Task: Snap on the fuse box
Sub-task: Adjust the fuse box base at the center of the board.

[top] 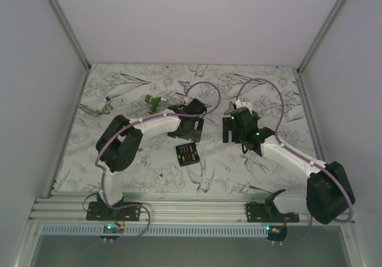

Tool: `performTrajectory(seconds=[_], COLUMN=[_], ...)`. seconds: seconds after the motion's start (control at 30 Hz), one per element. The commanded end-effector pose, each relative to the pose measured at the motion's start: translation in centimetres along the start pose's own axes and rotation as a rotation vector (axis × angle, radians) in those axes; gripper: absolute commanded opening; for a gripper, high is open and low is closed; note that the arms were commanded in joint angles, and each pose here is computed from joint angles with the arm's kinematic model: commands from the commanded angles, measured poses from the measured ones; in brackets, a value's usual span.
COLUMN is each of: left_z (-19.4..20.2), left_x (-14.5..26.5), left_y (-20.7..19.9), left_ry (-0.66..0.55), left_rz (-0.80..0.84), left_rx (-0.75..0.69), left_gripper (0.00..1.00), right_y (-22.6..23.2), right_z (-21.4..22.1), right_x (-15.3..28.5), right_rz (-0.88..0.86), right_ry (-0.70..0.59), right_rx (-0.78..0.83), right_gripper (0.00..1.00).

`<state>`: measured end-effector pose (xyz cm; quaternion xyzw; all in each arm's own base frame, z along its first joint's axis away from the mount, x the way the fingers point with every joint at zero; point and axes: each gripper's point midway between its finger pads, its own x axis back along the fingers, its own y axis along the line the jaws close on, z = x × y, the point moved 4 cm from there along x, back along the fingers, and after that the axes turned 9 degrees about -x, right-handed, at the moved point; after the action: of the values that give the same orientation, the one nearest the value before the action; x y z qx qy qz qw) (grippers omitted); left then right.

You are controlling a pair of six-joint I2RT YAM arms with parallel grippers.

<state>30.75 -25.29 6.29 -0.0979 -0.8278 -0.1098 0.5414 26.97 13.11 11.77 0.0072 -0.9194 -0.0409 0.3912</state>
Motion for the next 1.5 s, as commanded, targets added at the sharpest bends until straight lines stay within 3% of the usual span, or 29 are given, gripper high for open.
performTrajectory(seconds=[0.0, 0.33, 0.57, 0.8, 1.07, 1.2, 1.47], left_z=[1.8, 6.6, 4.9, 6.1, 9.4, 10.9, 11.0], left_x=[1.1, 4.5, 8.8, 9.7, 10.3, 9.6, 6.0], left_y=[-2.5, -4.3, -2.9, 0.9, 5.5, 5.9, 3.8], left_ry=[0.052, 0.078, -0.081, -0.095, -0.072, -0.061, -0.004], left_rz=[0.054, 0.158, 0.175, 0.210, 0.313, 0.317, 0.393], left_rx=[-0.140, -0.250, -0.201, -0.002, 0.232, 0.285, 0.341], left_gripper=[0.93, 0.94, 0.99, 0.99, 0.97, 0.91, 0.79], right_y=[-0.4, 0.0, 1.6, 6.8, 13.7, 14.8, 13.8], right_z=[-1.0, -1.3, -1.9, -1.4, 1.1, 1.5, 0.8], right_x=[0.6, 2.0, 3.0, 3.8, 3.7, 3.0, 2.1], right_rz=[0.008, -0.091, -0.215, -0.512, -0.741, -0.735, -0.620], right_ry=[-0.059, -0.098, -0.124, -0.073, 0.040, 0.064, 0.025], right_rx=[-0.024, 0.040, 0.128, 0.334, 0.739, 0.811, 0.776], right_gripper=[0.92, 0.92, 0.91, 0.85, 0.83, 0.82, 0.83])
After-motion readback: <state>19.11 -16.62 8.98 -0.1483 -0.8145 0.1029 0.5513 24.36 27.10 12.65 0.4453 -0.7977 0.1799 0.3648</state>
